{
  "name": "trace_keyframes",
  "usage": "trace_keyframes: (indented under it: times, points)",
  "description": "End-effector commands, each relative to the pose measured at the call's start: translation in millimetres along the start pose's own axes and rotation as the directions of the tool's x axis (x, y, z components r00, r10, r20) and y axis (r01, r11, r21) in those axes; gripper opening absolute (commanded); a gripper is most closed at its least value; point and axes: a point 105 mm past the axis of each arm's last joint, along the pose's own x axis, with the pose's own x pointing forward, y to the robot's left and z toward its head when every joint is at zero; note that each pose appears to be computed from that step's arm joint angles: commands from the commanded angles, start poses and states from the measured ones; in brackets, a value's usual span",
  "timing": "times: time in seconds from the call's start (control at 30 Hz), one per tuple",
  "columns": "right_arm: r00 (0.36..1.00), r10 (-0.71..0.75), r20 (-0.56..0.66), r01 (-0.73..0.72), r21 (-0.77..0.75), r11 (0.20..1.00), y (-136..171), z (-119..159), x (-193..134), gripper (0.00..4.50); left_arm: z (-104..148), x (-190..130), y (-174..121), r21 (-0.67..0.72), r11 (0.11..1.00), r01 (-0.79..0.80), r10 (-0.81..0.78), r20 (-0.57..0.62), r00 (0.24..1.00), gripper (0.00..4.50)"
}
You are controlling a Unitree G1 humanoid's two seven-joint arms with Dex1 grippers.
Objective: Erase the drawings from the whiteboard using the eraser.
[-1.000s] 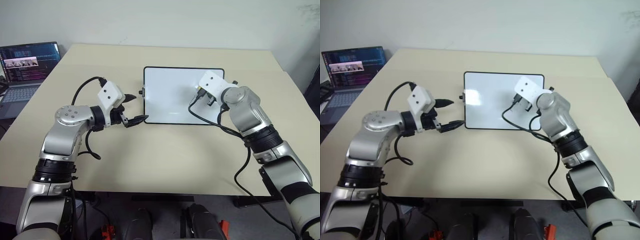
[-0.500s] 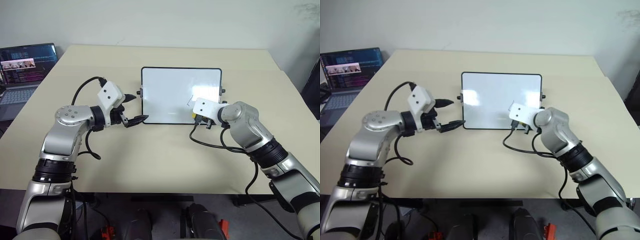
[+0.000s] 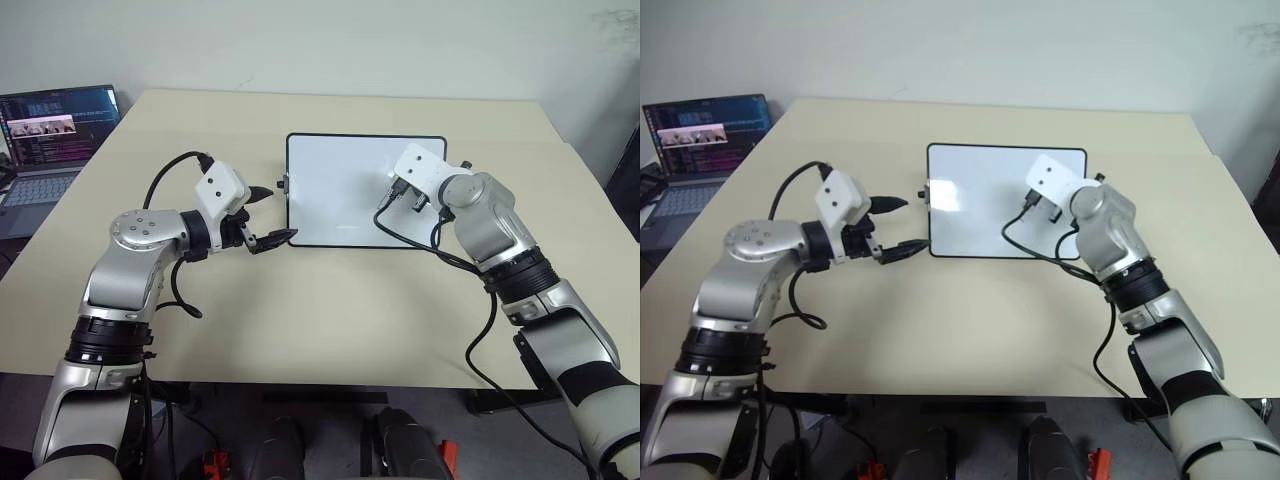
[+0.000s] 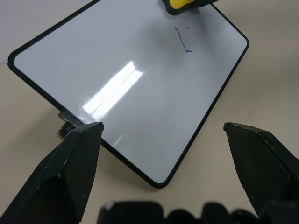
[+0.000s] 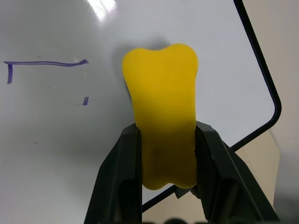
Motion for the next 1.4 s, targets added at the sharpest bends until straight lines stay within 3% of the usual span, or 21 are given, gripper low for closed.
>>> trace_keyframes:
  times: [0.03, 0.3, 0.47, 0.57, 0.77, 0.87, 1.17, 1.27, 1.4]
  points:
    - [0.991, 0.133, 0.008, -0.132, -0.061, 0.989, 28, 1, -3, 1.12, 13, -5, 6, 0.041, 0.999, -0.023, 0.022, 0.031, 0.999, 4.50]
    - [0.921, 0.389, 0.016, -0.379, -0.184, 0.907, 79, -1, -21, 1.12, 13, -4, 6, 0.041, 0.999, -0.023, 0.021, 0.030, 0.999, 4.50]
    - [0.969, 0.249, -0.007, -0.248, -0.126, 0.961, 52, -5, -11, 1.12, 13, -4, 5, 0.040, 0.999, -0.022, 0.021, 0.030, 0.999, 4.50]
    - [0.996, 0.086, 0.001, -0.086, -0.050, 0.995, 20, 0, -2, 1.12, 13, -4, 5, 0.040, 0.999, -0.023, 0.021, 0.030, 0.999, 4.50]
    - [0.998, -0.065, 0.001, 0.065, 0.016, 0.998, -9, 4, 4, 1.12, 13, -4, 5, 0.040, 0.999, -0.021, 0.020, 0.032, 0.999, 4.50]
    - [1.000, -0.031, 0.001, 0.031, 0.001, 1.000, -1, 3, 4, 1.12, 13, -4, 5, 0.040, 0.999, -0.022, 0.020, 0.031, 0.999, 4.50]
    - [0.952, 0.301, -0.047, -0.305, -0.135, 0.943, 61, -20, -12, 1.12, 13, -5, 4, 0.038, 0.999, -0.022, 0.021, 0.028, 0.999, 4.50]
    - [0.955, 0.285, -0.086, -0.294, -0.125, 0.948, 53, -35, -13, 1.12, 12, -5, 4, 0.038, 0.999, -0.021, 0.020, 0.026, 0.999, 4.50]
    - [0.988, 0.117, -0.102, -0.124, -0.065, 0.990, 16, -41, -6, 1.12, 12, -4, 4, 0.037, 0.999, -0.019, 0.018, 0.026, 1.000, 4.50]
